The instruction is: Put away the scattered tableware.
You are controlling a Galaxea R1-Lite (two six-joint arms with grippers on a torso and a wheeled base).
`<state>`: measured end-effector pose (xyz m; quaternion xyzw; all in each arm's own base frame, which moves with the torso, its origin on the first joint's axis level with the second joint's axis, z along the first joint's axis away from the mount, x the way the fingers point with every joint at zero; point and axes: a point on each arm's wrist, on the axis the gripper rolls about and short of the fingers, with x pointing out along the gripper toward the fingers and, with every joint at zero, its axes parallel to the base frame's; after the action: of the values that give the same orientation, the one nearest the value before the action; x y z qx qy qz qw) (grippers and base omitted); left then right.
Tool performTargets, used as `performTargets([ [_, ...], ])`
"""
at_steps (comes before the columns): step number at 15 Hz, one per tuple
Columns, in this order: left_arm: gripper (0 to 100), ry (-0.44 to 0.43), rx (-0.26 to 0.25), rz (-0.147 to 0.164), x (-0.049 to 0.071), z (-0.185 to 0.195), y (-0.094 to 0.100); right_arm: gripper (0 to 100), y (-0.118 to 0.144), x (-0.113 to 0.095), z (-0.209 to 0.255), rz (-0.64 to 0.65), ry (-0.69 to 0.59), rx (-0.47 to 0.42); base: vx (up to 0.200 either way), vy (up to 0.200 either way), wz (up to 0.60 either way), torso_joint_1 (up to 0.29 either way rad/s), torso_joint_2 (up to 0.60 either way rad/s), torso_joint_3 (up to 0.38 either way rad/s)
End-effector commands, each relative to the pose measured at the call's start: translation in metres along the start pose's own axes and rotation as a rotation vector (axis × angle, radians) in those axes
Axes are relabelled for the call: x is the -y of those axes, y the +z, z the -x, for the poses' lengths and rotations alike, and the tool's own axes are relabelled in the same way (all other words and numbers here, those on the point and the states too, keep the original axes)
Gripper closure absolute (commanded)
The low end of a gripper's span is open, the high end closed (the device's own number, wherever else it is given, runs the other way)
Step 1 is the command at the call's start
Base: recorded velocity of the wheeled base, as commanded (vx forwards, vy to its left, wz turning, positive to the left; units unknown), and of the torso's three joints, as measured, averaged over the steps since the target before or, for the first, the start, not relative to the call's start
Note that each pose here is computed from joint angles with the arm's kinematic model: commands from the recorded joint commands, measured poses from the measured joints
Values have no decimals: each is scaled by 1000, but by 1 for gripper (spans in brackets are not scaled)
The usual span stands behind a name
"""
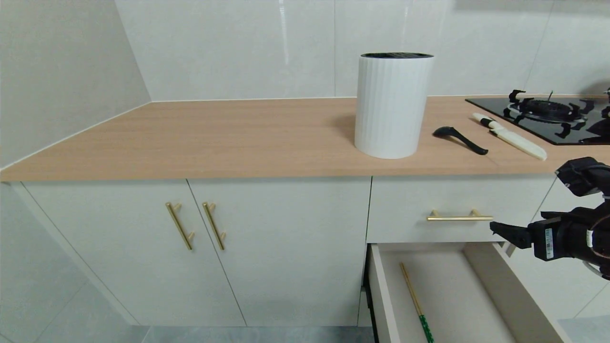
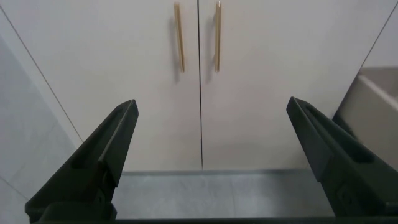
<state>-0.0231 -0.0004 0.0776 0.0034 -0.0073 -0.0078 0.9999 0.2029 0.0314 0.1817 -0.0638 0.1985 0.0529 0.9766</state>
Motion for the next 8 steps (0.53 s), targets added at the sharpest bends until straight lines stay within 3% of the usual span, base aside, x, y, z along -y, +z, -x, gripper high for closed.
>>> performTargets([
  [1, 0, 0, -1, -1, 0, 0, 0, 0, 2, 1, 2, -2, -3, 14, 0, 0, 0, 134, -456, -330],
  [8, 0, 0, -1, -1, 0, 0, 0, 0, 34, 29, -37, -43, 50, 56, 0, 0, 0, 150, -468, -320],
])
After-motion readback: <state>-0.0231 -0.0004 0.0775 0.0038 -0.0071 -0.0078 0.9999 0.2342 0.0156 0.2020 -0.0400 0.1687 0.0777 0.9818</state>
